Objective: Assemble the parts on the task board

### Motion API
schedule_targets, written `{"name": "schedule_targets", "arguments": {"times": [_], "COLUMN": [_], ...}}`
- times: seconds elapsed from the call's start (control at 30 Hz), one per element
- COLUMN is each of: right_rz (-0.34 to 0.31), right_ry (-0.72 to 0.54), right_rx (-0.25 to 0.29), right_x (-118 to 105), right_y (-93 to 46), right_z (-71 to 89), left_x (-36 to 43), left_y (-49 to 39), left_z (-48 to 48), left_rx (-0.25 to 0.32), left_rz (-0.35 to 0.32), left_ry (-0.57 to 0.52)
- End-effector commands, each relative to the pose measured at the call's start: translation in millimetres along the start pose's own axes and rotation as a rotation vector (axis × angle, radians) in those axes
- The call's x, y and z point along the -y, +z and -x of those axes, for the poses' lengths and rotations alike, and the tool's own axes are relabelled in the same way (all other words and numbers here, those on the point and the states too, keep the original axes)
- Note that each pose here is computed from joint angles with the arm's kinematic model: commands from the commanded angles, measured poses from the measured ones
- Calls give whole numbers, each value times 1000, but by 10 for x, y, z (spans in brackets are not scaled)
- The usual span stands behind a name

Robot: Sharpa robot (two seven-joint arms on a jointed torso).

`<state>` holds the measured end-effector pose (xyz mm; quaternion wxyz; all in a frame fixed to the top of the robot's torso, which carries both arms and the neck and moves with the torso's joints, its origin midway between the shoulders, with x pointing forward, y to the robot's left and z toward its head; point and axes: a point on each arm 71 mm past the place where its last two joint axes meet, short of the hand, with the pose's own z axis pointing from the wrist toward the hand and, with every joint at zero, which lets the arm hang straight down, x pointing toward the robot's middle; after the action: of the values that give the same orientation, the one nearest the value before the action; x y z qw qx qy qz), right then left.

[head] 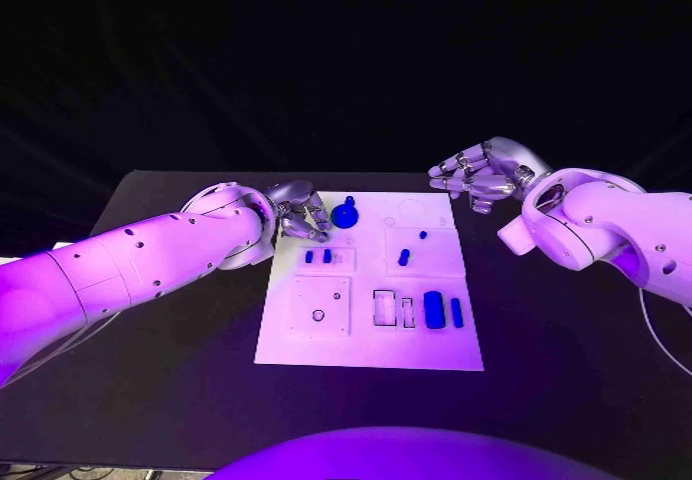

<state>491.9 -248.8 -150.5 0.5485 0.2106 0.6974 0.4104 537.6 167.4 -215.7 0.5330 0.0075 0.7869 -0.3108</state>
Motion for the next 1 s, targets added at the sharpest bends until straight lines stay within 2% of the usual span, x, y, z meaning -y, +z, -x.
{"name": "schedule_targets", "arguments": {"times": [0.03,1.0], "right_rz": [11,11], "right_ry": [-7,-7], "right_rx": [-14,-14], "right_x": [-14,-13], "right_y": [3,3], "right_z": [-19,-20], "left_x": [19,-10], "left_y": [21,32], "left_z": [-18,-30], "left_rx": [-23,-40], "left_rz": [-7,10], "left_ry": [13,23]}}
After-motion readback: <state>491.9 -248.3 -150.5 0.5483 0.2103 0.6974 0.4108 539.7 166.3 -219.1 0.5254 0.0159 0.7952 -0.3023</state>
